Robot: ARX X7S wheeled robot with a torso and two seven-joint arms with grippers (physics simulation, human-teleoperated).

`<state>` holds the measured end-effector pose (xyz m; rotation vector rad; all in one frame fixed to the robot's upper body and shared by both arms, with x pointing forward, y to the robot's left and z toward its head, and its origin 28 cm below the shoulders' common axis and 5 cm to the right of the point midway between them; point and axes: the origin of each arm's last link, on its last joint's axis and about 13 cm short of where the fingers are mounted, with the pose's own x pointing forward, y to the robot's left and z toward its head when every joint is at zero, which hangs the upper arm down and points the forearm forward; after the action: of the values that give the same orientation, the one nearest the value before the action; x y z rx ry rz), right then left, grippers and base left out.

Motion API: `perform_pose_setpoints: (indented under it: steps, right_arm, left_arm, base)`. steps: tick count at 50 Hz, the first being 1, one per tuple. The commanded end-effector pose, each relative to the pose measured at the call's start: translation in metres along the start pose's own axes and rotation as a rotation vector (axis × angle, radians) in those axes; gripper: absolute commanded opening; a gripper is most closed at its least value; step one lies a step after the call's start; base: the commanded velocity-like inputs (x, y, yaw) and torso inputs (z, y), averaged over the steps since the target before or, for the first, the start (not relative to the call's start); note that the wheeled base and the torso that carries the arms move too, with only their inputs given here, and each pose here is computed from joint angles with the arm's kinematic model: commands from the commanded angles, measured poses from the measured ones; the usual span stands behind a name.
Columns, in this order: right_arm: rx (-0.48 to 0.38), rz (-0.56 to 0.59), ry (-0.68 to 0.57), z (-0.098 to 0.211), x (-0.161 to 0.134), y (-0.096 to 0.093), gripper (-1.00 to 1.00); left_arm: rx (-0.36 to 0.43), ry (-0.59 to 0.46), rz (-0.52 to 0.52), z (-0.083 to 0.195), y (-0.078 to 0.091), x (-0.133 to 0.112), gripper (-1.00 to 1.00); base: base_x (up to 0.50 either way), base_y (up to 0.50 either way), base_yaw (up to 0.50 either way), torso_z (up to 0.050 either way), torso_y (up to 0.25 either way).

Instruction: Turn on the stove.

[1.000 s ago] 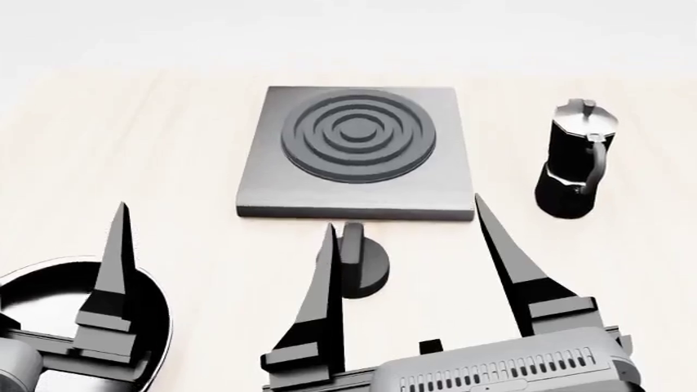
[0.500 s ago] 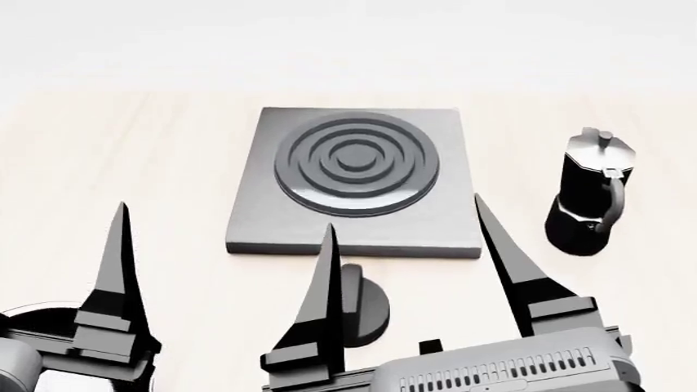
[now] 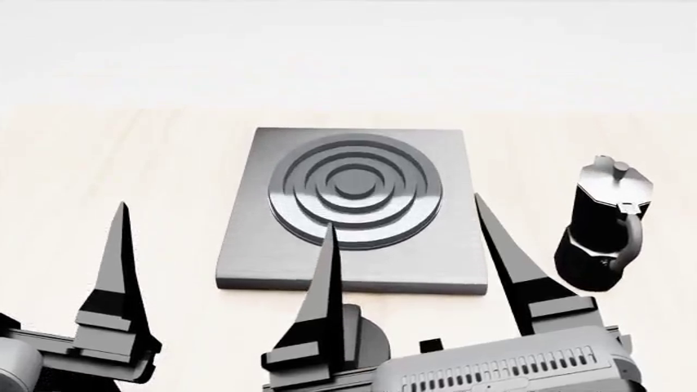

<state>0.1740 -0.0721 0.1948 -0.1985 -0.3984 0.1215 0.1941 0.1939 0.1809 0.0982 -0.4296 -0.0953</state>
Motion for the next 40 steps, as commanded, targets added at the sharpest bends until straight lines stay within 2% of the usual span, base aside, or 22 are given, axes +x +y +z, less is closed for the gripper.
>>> perform_pose_setpoints:
  steps: [1, 26, 40]
  right_arm:
    - [0.008, -0.001, 0.011, -0.003, 0.001, -0.001, 1.00]
    - [0.066, 0.033, 0.131, -0.029, 0.009, 0.006, 1.00]
    - [0.097, 0.090, 0.218, -0.043, 0.015, 0.013, 1.00]
  left_arm:
    - [-0.001, 0.000, 0.000, 0.000, 0.000, 0.000, 1.00]
    - [-0.008, -0.002, 0.004, 0.001, 0.001, 0.000, 1.00]
    - [-0.001, 0.001, 0.007, 0.000, 0.001, 0.000, 1.00]
  base:
    - [0.00, 0.00, 0.00, 0.000, 0.000]
    - [0.00, 0.00, 0.00, 0.000, 0.000]
    - [0.00, 0.00, 0.00, 0.000, 0.000]
